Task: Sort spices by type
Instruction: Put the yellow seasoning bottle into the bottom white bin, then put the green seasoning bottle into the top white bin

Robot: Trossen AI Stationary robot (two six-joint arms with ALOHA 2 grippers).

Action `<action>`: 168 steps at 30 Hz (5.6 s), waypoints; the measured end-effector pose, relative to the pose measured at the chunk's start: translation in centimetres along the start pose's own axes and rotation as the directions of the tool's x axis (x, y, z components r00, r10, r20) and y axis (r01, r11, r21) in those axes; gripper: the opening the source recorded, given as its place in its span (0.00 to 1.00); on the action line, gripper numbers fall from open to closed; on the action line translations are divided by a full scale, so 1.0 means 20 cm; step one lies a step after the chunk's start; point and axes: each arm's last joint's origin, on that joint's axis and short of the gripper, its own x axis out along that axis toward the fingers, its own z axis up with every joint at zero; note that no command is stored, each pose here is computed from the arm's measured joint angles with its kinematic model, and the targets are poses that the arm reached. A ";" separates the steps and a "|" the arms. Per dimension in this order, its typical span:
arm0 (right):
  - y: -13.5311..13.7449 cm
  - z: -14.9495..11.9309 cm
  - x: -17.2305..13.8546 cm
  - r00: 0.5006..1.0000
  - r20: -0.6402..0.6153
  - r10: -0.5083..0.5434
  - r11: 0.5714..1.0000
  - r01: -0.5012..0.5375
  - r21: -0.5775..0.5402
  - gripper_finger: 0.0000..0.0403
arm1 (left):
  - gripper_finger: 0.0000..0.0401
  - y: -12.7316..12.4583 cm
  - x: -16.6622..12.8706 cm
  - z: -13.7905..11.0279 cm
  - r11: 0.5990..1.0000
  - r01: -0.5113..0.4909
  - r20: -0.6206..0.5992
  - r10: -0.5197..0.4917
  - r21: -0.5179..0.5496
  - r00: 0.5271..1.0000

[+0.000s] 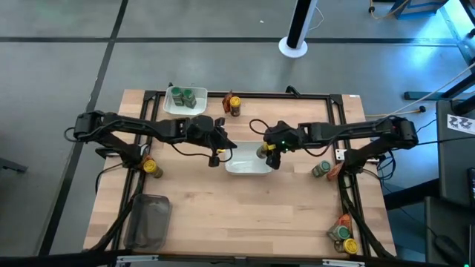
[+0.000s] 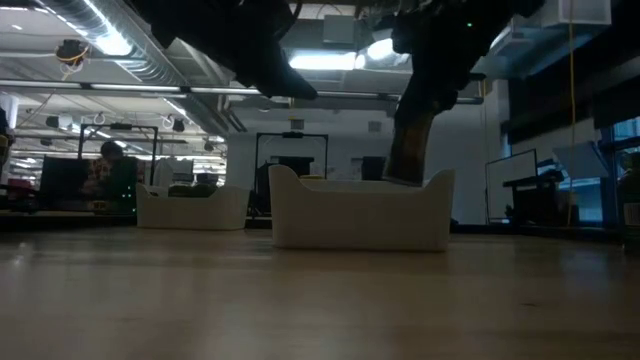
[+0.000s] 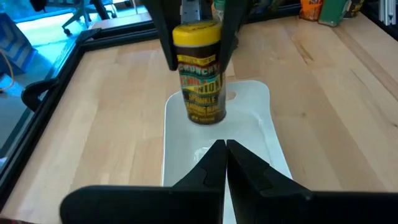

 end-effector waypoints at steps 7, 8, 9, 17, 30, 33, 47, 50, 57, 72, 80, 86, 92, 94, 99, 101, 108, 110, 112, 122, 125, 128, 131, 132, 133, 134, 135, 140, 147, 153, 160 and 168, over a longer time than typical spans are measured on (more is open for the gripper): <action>0.02 -0.02 0.16 0.998 -0.057 -0.014 0.999 0.011 -0.045 0.57 | 0.01 0.00 0.00 0.00 1.000 0.000 -0.001 0.000 0.008 1.000; 0.02 -0.03 0.18 0.997 -0.077 -0.019 0.999 0.015 -0.049 0.58 | 0.01 0.00 0.00 0.00 1.000 0.001 -0.003 -0.001 0.008 1.000; 0.02 -0.04 0.20 0.996 -0.092 -0.023 0.998 0.018 -0.052 0.58 | 0.01 0.00 0.00 0.00 1.000 0.001 -0.003 -0.001 0.008 1.000; 0.01 -0.07 0.29 0.988 -0.145 -0.053 0.995 0.040 -0.089 0.56 | 0.01 0.00 0.00 0.00 1.000 0.000 -0.001 0.000 0.008 1.000; -0.01 -0.07 0.30 0.985 -0.134 -0.106 0.991 0.093 -0.097 0.73 | 0.01 0.00 0.00 0.00 1.000 0.000 -0.001 0.000 0.008 1.000; -0.01 -0.06 0.29 0.985 -0.141 -0.104 0.991 0.091 -0.096 0.77 | 0.01 0.00 0.00 0.00 1.000 0.000 -0.001 0.000 0.008 1.000; 0.02 0.12 0.06 0.950 -0.284 -0.132 0.985 0.093 -0.147 0.83 | 0.01 0.00 0.00 0.00 1.000 0.001 -0.003 -0.001 0.002 1.000; 0.04 0.14 0.02 0.942 -0.310 -0.132 0.984 0.086 -0.157 0.83 | 0.01 0.00 0.00 0.00 1.000 0.001 -0.004 -0.001 -0.002 1.000; 0.10 0.11 -0.06 0.932 -0.337 -0.133 0.977 0.066 -0.201 0.83 | 0.01 0.00 0.00 -0.01 1.000 0.002 -0.006 -0.001 0.008 1.000; 0.14 -0.08 -0.43 0.920 -0.353 -0.172 0.980 0.124 -0.155 0.83 | 0.01 -0.02 0.00 -0.01 1.000 0.013 -0.011 -0.013 -0.001 1.000; 0.10 -0.32 -0.54 0.858 -0.470 -0.208 0.977 0.199 -0.070 0.83 | 0.01 -0.02 0.00 -0.01 1.000 0.012 -0.009 -0.012 -0.003 1.000; 0.10 -0.40 -0.58 0.813 -0.550 -0.194 0.978 0.205 -0.042 0.83 | 0.01 -0.02 0.00 -0.01 1.000 0.011 -0.007 -0.011 -0.003 1.000; 0.11 -0.49 -0.54 0.762 -0.611 -0.217 0.974 0.210 -0.085 0.83 | 0.01 -0.02 0.00 -0.01 1.000 0.010 -0.008 -0.010 -0.006 1.000; 0.10 -0.53 -0.51 0.739 -0.634 -0.230 0.971 0.217 -0.099 0.83 | 0.01 -0.02 0.00 -0.01 1.000 0.010 -0.008 -0.010 -0.006 1.000; 0.08 -0.61 -0.46 0.684 -0.693 -0.229 0.970 0.217 -0.107 0.83 | 0.01 -0.02 0.00 -0.01 1.000 0.010 -0.008 -0.010 -0.004 1.000; 0.08 -0.63 -0.44 0.675 -0.703 -0.225 0.971 0.214 -0.105 0.83 | 0.01 -0.02 0.00 -0.01 1.000 0.010 -0.008 -0.010 -0.004 1.000; 0.09 -0.63 -0.41 0.714 -0.670 -0.204 0.978 0.181 -0.105 0.83 | 0.01 -0.02 0.00 -0.01 1.000 0.010 -0.007 -0.010 -0.001 1.000; 0.09 -0.63 -0.41 0.710 -0.671 -0.214 0.976 0.187 -0.114 0.83 | 0.01 -0.02 0.00 -0.01 1.000 0.010 -0.007 -0.010 -0.001 1.000; 0.09 -0.63 -0.42 0.707 -0.673 -0.216 0.975 0.189 -0.115 0.83 | 0.01 -0.02 0.00 -0.01 1.000 0.010 -0.007 -0.010 -0.001 1.000; 0.09 -0.63 -0.41 0.721 -0.651 -0.240 0.970 0.154 -0.187 0.83 | 0.01 -0.02 0.00 -0.01 1.000 0.010 -0.006 -0.010 -0.004 1.000; 0.09 -0.63 -0.40 0.726 -0.646 -0.236 0.969 0.129 -0.209 0.83 | 0.01 -0.02 0.00 -0.01 1.000 0.010 -0.007 -0.010 -0.005 1.000; 0.08 -0.67 -0.37 0.712 -0.668 -0.217 0.972 0.097 -0.213 0.83 | 0.01 -0.02 0.00 -0.01 1.000 0.010 -0.007 -0.010 -0.006 1.000; 0.07 -0.72 -0.34 0.689 -0.693 -0.213 0.974 0.090 -0.210 0.83 | 0.01 -0.02 0.00 -0.01 1.000 0.010 -0.007 -0.010 -0.006 1.000; 0.07 -0.72 -0.33 0.688 -0.694 -0.214 0.973 0.090 -0.211 0.83 | 0.01 -0.02 0.00 -0.01 1.000 0.010 -0.007 -0.010 -0.006 1.000; 0.07 -0.73 -0.32 0.687 -0.694 -0.215 0.973 0.091 -0.211 0.83 | 0.01 -0.02 0.00 -0.01 1.000 0.010 -0.007 -0.010 -0.006 1.000; 0.07 -0.74 -0.32 0.689 -0.693 -0.213 0.974 0.090 -0.210 0.83 | 0.01 -0.02 0.00 -0.01 1.000 0.010 -0.007 -0.010 -0.006 1.000; 0.07 -0.75 -0.31 0.692 -0.692 -0.208 0.975 0.087 -0.206 0.83 | 0.01 -0.02 0.00 -0.01 1.000 0.010 -0.006 -0.010 -0.006 1.000; 0.07 -0.75 -0.30 0.696 -0.689 -0.202 0.974 0.067 -0.217 0.83 | 0.01 -0.02 0.00 -0.01 1.000 0.008 0.001 -0.008 -0.005 1.000; 0.07 -0.75 -0.30 0.696 -0.690 -0.199 0.973 0.054 -0.225 0.78 | 0.01 -0.01 0.00 0.02 1.000 -0.001 0.048 0.001 -0.008 0.999; 0.08 -0.75 -0.30 0.696 -0.691 -0.194 0.971 0.036 -0.237 0.61 | 0.01 -0.01 0.00 0.01 1.000 0.000 0.044 0.001 -0.010 0.999; 0.08 -0.74 -0.30 0.702 -0.688 -0.182 0.972 0.022 -0.234 0.55 | 0.01 -0.01 0.00 0.01 1.000 0.000 0.044 0.001 -0.008 0.999; 0.10 -0.73 -0.29 0.737 -0.659 -0.151 0.986 0.061 -0.157 0.51 | 0.01 -0.01 0.00 0.01 1.000 0.000 0.044 0.001 -0.017 0.999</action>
